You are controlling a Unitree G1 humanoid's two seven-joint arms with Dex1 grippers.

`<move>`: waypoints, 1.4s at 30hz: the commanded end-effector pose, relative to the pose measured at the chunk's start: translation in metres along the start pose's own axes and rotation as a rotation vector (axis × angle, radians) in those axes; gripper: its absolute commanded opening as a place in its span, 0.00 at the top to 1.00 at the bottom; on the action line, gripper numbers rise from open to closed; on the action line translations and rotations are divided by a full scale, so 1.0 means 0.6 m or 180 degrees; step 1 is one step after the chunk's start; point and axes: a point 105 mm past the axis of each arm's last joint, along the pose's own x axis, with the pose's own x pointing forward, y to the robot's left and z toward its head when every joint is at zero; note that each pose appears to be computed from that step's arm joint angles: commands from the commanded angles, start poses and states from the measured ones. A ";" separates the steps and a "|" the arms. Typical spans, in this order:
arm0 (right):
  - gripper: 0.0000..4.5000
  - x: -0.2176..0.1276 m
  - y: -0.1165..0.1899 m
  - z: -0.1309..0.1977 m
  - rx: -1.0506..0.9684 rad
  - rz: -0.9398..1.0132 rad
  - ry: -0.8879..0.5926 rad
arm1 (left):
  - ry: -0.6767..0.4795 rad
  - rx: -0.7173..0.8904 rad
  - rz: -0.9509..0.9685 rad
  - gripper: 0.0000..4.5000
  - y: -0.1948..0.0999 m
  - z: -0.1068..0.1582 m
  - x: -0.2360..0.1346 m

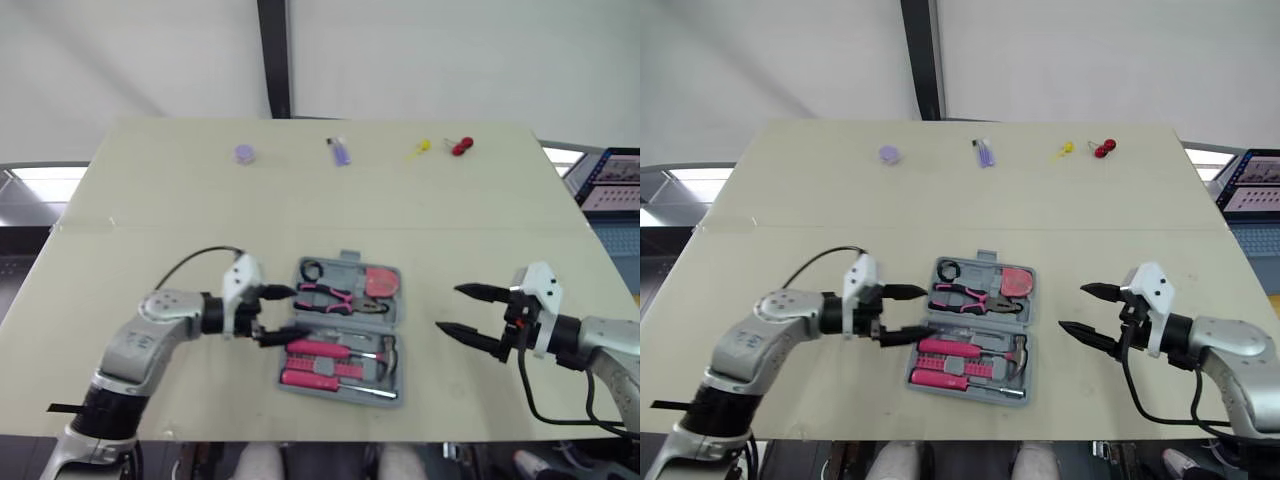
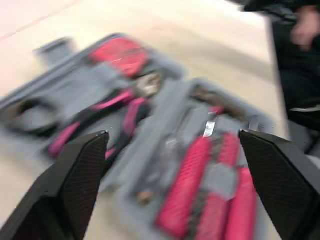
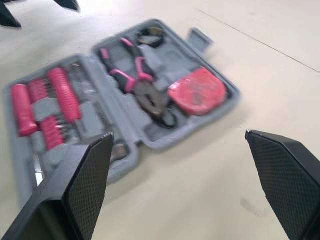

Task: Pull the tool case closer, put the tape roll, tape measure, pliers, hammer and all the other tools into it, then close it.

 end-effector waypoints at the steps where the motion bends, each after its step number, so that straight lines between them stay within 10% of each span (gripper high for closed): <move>1: 0.06 0.023 0.011 -0.020 0.0001 0.0002 0.0074 | 0.0010 -0.0063 0.0496 0.06 0.050 -0.028 -0.023; 10: 0.99 0.085 0.035 -0.074 0.0019 0.0082 0.0359 | 0.0489 0.0112 0.0213 0.99 0.024 -0.121 0.039; 42: 0.99 0.134 0.114 -0.075 0.0080 0.0689 0.0304 | 0.0649 0.0073 -0.0455 0.99 -0.065 -0.116 0.070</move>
